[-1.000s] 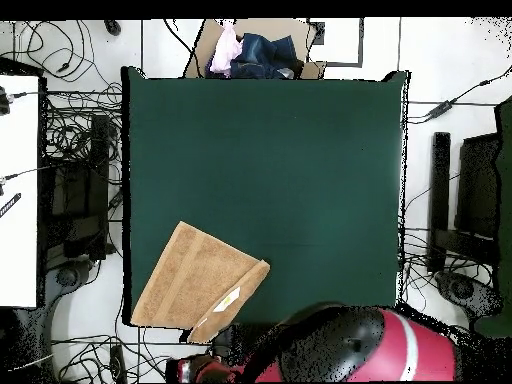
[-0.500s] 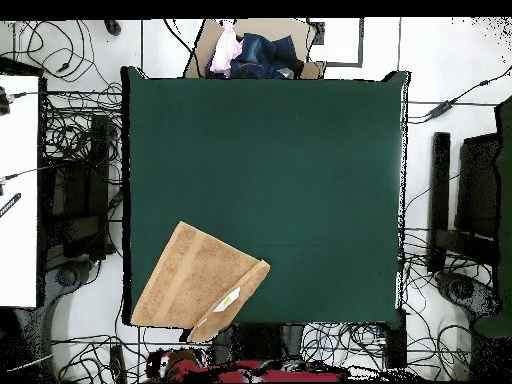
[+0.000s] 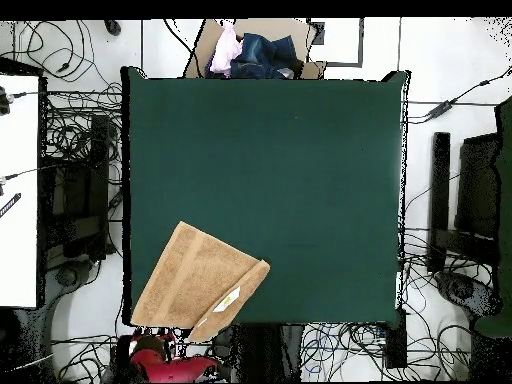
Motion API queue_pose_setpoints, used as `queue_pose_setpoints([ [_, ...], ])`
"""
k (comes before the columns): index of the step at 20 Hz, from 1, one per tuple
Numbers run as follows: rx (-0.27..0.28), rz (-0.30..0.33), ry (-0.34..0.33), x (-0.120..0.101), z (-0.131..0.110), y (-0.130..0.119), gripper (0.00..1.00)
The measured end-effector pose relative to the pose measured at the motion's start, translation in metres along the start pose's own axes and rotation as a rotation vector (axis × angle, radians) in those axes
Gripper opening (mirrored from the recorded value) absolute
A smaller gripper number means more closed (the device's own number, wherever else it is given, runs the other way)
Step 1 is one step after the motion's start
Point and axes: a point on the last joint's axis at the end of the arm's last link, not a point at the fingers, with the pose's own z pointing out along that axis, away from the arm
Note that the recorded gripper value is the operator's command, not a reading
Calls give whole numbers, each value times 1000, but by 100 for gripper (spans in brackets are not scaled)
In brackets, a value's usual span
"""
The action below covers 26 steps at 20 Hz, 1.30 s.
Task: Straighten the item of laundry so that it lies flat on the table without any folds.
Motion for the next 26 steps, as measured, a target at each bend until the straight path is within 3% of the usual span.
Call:
queue_pose_setpoints([
  [6, 62, 43, 1, -27, 5, 22, 100],
  [10, 75, 66, 13, -48, 3, 30, 100],
  [17, 79, 106, 20, -104, 0, 32, 100],
  [24, 86, 135, -66, -181, -4, 28, 100],
  [26, 87, 138, -77, -190, -4, 27, 100],
])
